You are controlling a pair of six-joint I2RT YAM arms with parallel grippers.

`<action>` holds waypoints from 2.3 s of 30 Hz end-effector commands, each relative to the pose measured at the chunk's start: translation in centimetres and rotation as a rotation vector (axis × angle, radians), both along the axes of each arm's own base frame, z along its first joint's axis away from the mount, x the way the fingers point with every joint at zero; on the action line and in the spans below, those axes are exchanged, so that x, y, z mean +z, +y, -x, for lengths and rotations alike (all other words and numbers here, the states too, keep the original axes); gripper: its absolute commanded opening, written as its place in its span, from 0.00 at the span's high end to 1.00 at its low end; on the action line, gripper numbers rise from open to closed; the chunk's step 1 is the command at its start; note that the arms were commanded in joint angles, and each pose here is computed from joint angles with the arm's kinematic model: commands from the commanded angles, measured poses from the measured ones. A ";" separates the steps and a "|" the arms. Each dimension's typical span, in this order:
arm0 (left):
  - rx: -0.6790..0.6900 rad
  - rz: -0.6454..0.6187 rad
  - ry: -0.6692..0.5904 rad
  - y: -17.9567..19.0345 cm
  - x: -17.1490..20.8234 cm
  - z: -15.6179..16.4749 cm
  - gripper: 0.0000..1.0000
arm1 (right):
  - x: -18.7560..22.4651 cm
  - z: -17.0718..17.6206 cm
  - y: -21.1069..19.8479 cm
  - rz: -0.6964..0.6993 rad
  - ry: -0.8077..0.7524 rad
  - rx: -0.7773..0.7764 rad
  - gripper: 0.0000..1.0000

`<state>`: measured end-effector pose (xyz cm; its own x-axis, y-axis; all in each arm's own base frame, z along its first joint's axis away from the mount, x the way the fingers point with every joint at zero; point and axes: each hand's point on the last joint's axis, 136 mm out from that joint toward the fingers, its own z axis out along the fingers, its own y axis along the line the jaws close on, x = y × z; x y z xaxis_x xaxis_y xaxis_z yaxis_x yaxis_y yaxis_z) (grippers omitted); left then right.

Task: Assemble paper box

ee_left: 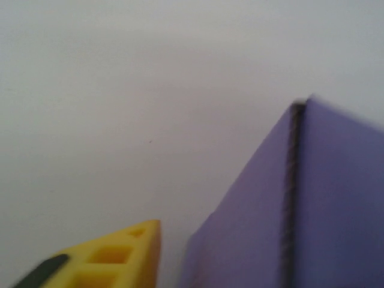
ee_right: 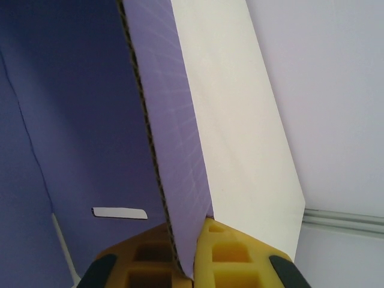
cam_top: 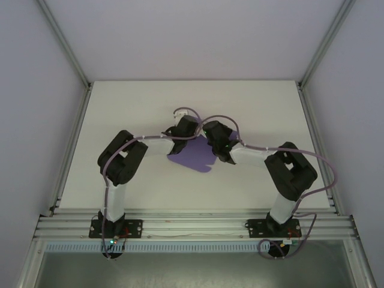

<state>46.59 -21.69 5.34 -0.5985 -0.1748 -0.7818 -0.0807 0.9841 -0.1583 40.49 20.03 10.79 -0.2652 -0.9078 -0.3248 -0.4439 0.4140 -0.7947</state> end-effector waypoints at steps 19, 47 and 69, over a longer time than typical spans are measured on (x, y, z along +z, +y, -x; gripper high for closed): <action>-0.182 -0.010 -0.026 -0.1 2.1 -1.7 0.77 | -4.0 2.4 -1.3 0.107 0.141 0.015 1.00; -0.433 0.392 -0.107 -0.7 10.3 1.3 1.00 | 10.4 6.4 -4.7 -1.039 0.157 -0.063 0.00; -0.592 0.415 -0.036 -3.4 10.4 3.4 1.00 | 14.8 5.8 -0.2 -1.277 0.262 0.081 0.35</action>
